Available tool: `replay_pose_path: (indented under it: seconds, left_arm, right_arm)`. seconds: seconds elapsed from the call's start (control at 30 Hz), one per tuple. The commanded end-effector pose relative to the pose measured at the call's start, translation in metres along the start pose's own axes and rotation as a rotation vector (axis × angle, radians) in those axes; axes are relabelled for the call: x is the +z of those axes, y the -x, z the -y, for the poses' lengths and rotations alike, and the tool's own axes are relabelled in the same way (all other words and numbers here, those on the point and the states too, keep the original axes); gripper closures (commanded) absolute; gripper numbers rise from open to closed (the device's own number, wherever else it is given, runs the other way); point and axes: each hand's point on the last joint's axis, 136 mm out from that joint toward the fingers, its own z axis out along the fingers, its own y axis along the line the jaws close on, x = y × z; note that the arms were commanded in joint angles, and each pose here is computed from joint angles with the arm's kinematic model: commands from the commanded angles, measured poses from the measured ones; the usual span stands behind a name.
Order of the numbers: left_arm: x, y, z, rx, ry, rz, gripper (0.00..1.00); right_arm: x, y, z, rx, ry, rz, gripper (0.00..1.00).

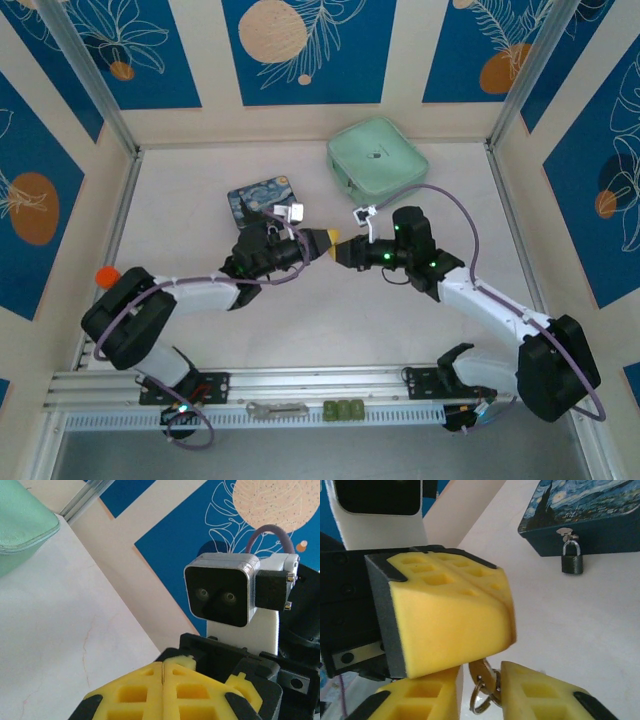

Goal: Unlock the padlock with the key

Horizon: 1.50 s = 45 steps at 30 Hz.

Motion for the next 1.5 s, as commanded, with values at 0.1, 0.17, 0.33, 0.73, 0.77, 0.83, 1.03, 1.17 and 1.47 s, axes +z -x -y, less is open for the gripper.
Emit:
replay_pose_path:
  seconds: [0.1, 0.17, 0.33, 0.73, 0.77, 0.83, 1.03, 1.17, 1.47]
  left_arm:
    - [-0.003, -0.002, 0.01, -0.042, -0.071, 0.014, 1.0]
    - [-0.005, -0.002, 0.009, -0.048, -0.063, 0.023, 0.92]
    - [-0.028, 0.018, -0.012, -0.002, 0.084, 0.101, 0.0]
    - [-0.037, 0.029, -0.021, 0.035, 0.251, 0.065, 0.0]
    - [-0.036, 0.027, -0.023, 0.022, 0.258, 0.058, 0.0]
    - [-0.03, 0.022, -0.026, -0.009, 0.274, 0.042, 0.02]
    - [-0.016, 0.019, -0.023, -0.066, 0.266, 0.033, 0.1]
    - [-0.023, 0.022, -0.025, -0.056, 0.283, 0.068, 0.09]
    - [-0.075, 0.022, -0.076, 0.06, 0.563, 0.099, 0.01]
  right_arm:
    - [-0.002, 0.008, -0.002, 0.001, 0.038, 0.032, 1.0]
    - [-0.003, 0.008, 0.001, 0.009, 0.034, 0.032, 1.0]
    - [-0.009, -0.004, 0.012, 0.008, -0.018, -0.004, 1.0]
    - [-0.01, -0.009, 0.021, -0.007, -0.079, -0.042, 1.0]
    - [-0.009, -0.008, 0.025, -0.014, -0.117, -0.041, 1.0]
    - [-0.006, -0.005, 0.034, -0.051, -0.224, -0.041, 1.0]
    - [0.009, -0.004, 0.022, -0.14, -0.223, -0.06, 1.0]
    - [0.011, -0.006, 0.015, -0.163, -0.164, -0.06, 1.0]
    - [0.007, -0.011, 0.011, -0.084, -0.015, -0.122, 1.0]
